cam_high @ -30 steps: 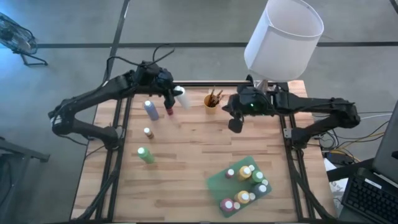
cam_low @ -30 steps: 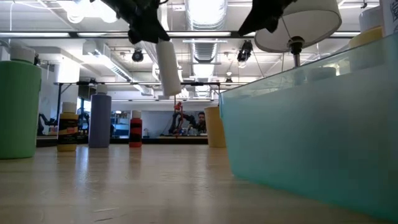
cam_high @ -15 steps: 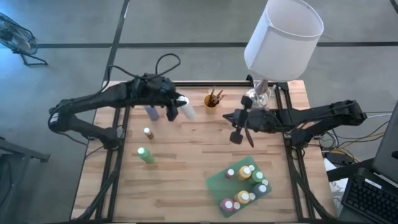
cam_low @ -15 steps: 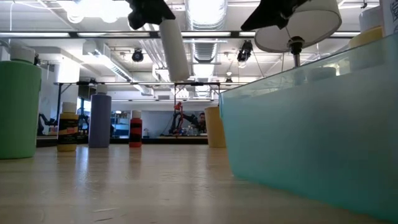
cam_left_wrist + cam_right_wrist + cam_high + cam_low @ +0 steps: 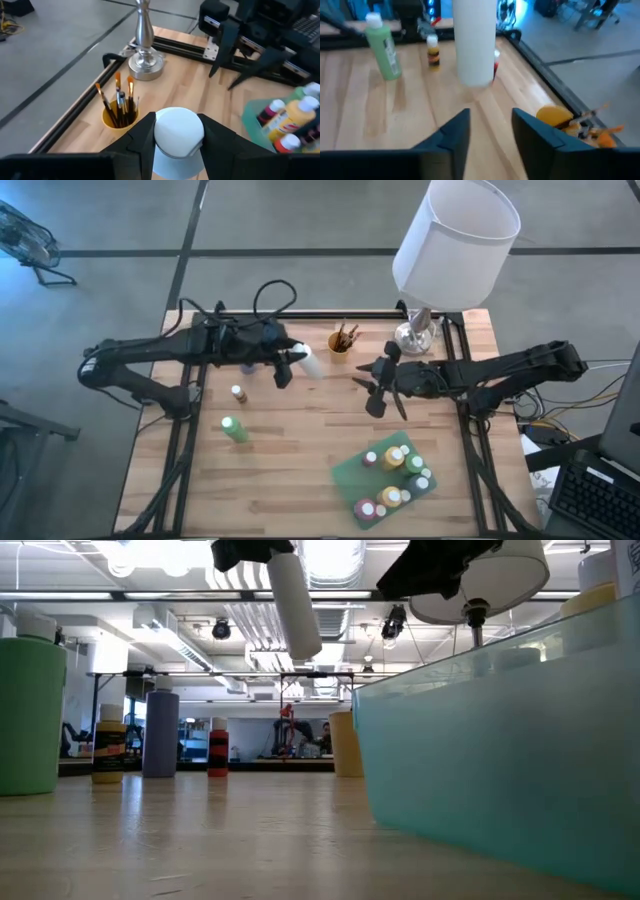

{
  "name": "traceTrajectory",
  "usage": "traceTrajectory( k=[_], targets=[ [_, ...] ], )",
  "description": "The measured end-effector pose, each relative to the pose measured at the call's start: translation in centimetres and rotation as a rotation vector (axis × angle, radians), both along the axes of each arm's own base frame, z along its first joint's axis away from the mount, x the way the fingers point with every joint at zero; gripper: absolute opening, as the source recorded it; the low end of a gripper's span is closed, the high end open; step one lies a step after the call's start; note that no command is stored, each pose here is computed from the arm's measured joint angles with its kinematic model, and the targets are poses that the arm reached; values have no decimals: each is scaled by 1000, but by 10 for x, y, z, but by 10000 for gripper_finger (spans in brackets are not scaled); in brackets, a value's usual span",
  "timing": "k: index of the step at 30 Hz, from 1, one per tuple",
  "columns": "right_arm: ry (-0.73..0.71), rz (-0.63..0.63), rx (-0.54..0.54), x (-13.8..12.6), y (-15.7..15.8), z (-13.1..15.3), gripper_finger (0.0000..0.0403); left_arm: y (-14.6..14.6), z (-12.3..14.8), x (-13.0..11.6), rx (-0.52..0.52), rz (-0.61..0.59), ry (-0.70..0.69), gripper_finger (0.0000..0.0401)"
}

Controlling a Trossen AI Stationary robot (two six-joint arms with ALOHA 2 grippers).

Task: Pick & Place Paint Supplies
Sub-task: Put the big white paint bottle into the green bin

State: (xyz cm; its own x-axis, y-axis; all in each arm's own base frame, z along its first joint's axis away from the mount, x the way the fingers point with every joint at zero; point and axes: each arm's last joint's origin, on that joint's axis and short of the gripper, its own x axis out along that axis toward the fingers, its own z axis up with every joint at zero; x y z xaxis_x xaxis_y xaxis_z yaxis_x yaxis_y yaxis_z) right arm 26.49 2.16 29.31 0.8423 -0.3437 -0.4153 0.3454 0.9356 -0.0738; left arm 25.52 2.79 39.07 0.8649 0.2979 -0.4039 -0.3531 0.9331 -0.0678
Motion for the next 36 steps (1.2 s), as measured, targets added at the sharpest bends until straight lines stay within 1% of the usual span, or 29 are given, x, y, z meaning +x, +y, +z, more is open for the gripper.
traceTrajectory(
  k=[5,9,13,17,21,25,29,31,36],
  targets=[
    [-5,-17,-22,7,-7,-3,226,1,-6,15,10,2,-6,128],
    [-11,-44,-22,12,-14,-6,280,2,-3,21,26,-11,4,128],
    [-34,-63,-25,15,-20,-5,322,2,6,25,46,-17,-12,128],
    [-57,-69,-52,17,-25,-2,351,3,8,34,68,-25,-7,128],
    [-88,-74,-52,18,-27,1,366,4,7,45,80,-32,13,128],
    [-75,-72,-51,21,-27,-3,368,5,10,54,111,-45,21,128],
    [-75,-29,-27,22,-26,-4,368,8,16,60,127,-45,14,128],
    [-78,-27,-27,24,-26,-5,368,9,19,62,134,-43,9,128],
    [-107,-14,-67,30,-26,-4,368,10,23,71,148,-61,11,128]
  ],
)
